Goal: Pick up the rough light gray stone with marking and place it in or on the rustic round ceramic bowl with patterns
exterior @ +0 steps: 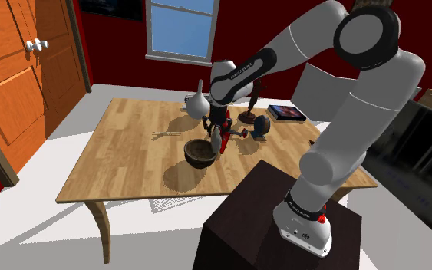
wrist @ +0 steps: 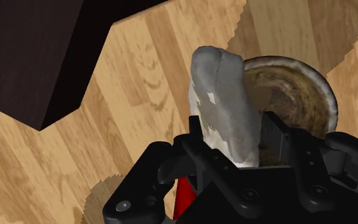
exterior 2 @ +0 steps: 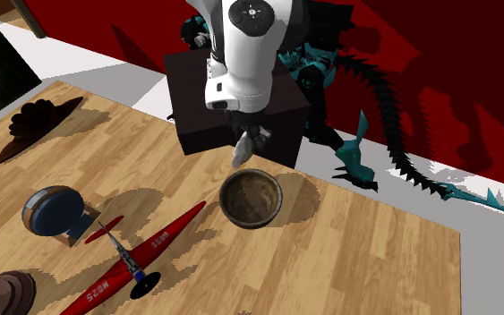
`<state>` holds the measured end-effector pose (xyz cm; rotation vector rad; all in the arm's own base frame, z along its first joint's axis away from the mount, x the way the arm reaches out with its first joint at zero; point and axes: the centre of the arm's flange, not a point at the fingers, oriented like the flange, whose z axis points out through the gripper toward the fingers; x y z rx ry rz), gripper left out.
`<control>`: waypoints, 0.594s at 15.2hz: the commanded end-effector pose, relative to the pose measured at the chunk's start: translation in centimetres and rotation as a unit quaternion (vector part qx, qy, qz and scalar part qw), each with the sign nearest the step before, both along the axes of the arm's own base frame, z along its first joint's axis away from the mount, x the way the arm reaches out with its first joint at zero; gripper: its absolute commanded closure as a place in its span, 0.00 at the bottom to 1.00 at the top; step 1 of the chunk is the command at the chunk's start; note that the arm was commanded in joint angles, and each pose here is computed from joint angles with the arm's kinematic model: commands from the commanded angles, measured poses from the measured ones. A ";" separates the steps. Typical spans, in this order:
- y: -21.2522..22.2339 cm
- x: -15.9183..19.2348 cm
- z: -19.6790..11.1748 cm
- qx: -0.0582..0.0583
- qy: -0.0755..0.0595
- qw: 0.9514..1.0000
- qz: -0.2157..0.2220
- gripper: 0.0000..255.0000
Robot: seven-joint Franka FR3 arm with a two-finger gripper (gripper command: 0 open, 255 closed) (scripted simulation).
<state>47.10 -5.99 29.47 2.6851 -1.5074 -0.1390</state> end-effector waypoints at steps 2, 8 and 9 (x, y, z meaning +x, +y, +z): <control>0.1 4.1 0.5 0.000 0.000 1.000 0.000 1.00; 0.2 7.5 -1.3 0.000 0.000 1.000 0.000 1.00; 0.2 7.5 -1.8 0.000 0.000 1.000 0.000 1.00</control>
